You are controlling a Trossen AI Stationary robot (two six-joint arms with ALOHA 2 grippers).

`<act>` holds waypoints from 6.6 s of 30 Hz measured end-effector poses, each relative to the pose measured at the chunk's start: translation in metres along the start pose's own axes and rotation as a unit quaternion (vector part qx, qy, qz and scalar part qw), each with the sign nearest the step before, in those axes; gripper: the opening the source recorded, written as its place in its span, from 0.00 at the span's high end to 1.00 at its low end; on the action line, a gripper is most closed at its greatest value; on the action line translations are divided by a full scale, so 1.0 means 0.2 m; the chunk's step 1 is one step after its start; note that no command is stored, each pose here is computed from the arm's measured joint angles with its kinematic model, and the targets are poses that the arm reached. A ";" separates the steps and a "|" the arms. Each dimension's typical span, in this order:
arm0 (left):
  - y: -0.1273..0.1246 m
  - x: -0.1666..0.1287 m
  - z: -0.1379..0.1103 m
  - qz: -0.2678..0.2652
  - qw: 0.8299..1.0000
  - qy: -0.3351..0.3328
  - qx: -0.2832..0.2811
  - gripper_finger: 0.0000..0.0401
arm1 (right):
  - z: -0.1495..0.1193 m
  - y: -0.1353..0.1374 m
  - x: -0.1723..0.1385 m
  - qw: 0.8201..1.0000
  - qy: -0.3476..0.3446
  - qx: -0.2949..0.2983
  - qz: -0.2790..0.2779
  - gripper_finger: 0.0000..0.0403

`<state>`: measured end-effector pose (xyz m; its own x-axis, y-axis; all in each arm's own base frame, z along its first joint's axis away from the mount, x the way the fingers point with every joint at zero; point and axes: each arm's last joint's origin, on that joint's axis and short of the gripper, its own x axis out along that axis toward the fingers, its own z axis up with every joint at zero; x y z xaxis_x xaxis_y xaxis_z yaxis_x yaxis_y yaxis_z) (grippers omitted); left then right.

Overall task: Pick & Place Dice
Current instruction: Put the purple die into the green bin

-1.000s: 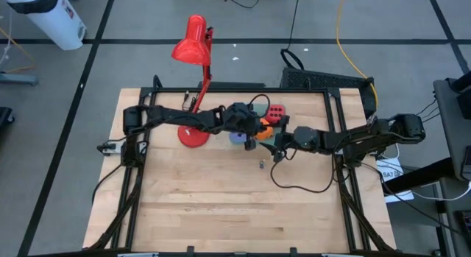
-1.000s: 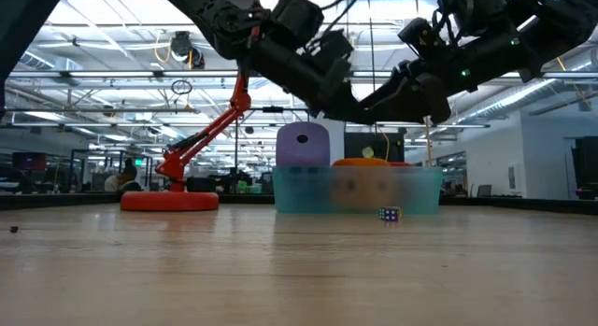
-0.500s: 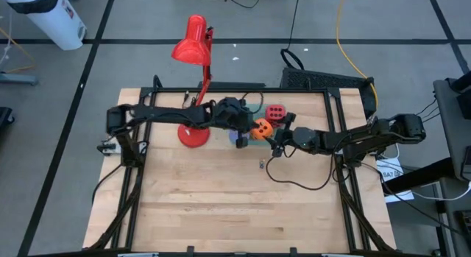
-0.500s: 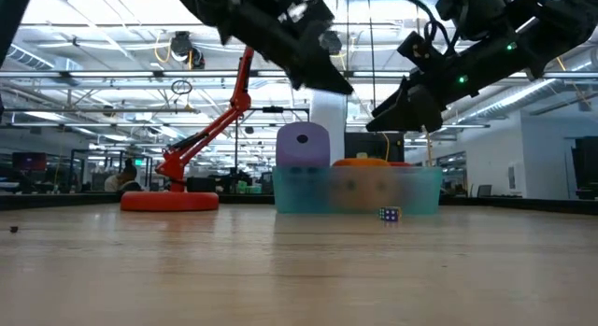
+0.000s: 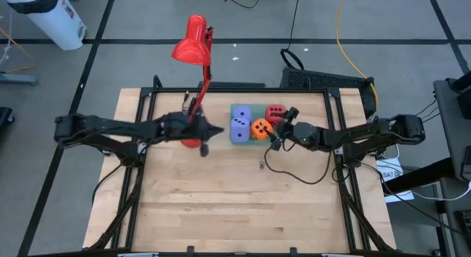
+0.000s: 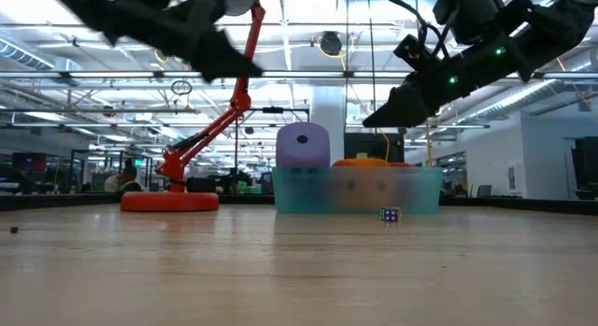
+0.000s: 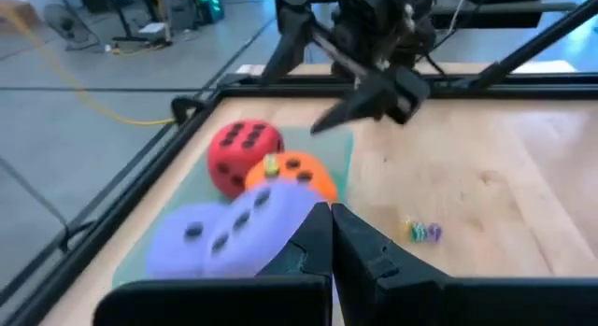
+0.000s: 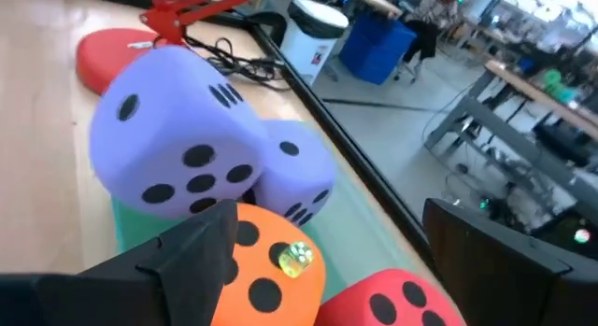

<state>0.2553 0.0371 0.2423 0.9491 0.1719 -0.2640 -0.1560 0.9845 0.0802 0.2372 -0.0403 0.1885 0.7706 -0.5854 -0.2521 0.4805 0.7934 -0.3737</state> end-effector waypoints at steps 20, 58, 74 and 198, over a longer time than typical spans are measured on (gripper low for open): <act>-0.07 -0.32 -0.26 0.069 0.995 -0.068 0.015 0.99 | -0.05 -0.03 0.27 0.995 0.095 0.007 -0.029 0.17; -0.11 -0.43 -0.23 -0.019 0.996 -0.084 0.027 0.96 | -0.08 0.30 -0.22 0.949 0.049 -0.056 0.308 0.22; -0.12 -0.44 -0.23 -0.022 0.995 -0.091 0.025 0.96 | -0.26 0.41 -0.11 0.953 0.059 -0.104 0.277 0.58; -0.13 -0.43 -0.24 -0.046 0.996 -0.078 0.021 0.96 | -0.37 0.52 -0.25 0.958 0.132 0.058 0.248 0.45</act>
<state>0.1639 -0.0012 0.2170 0.9903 0.0711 -0.1195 -0.0587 0.9929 0.1037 0.2176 0.0591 0.0952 0.7909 -0.1422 -0.5952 0.1385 0.9890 -0.0522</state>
